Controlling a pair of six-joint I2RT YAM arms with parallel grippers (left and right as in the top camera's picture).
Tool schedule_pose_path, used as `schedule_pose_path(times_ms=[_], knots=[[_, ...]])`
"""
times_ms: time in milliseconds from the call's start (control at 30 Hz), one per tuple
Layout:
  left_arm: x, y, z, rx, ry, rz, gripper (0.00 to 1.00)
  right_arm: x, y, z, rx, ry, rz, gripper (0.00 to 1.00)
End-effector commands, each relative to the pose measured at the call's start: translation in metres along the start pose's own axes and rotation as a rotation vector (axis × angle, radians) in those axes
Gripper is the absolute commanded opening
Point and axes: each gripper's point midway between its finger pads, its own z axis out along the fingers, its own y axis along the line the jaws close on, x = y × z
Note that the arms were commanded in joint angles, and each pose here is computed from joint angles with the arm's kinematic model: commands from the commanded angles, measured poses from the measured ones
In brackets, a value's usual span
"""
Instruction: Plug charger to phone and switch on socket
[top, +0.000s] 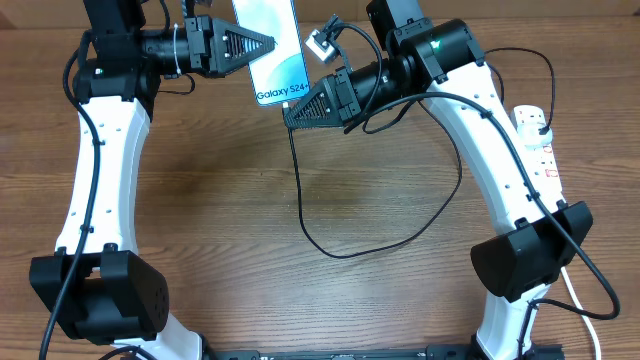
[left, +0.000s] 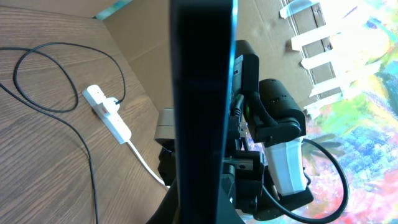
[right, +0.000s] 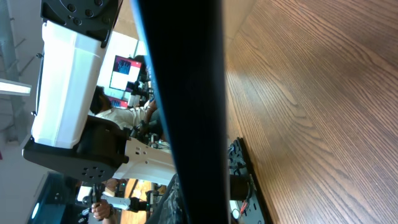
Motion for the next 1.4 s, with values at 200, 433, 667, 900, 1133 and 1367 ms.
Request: schedule_pose_path(times_ms=[200, 433, 667, 900, 1133, 1367], knots=[[0.01, -0.019, 0.009, 0.064, 0.06, 0.021, 0.04, -0.002, 0.023, -0.004, -0.041, -0.015, -0.064, 0.04], [0.01, -0.019, 0.009, 0.064, 0.061, 0.011, 0.04, -0.007, 0.023, -0.005, -0.04, -0.026, -0.062, 0.04], [0.01, -0.019, 0.009, 0.063, 0.061, -0.009, 0.04, -0.008, 0.023, -0.005, -0.04, -0.029, -0.071, 0.04], [0.01, -0.019, 0.009, 0.063, 0.062, -0.034, 0.04, -0.007, 0.032, -0.007, -0.098, -0.025, -0.065, 0.04], [0.01, -0.019, 0.009, 0.063, 0.062, -0.035, 0.04, -0.01, 0.031, -0.016, -0.107, -0.044, -0.059, 0.04], [0.011, -0.019, 0.009, 0.063, 0.063, -0.04, 0.04, -0.01, 0.031, -0.018, -0.105, -0.048, -0.061, 0.04]])
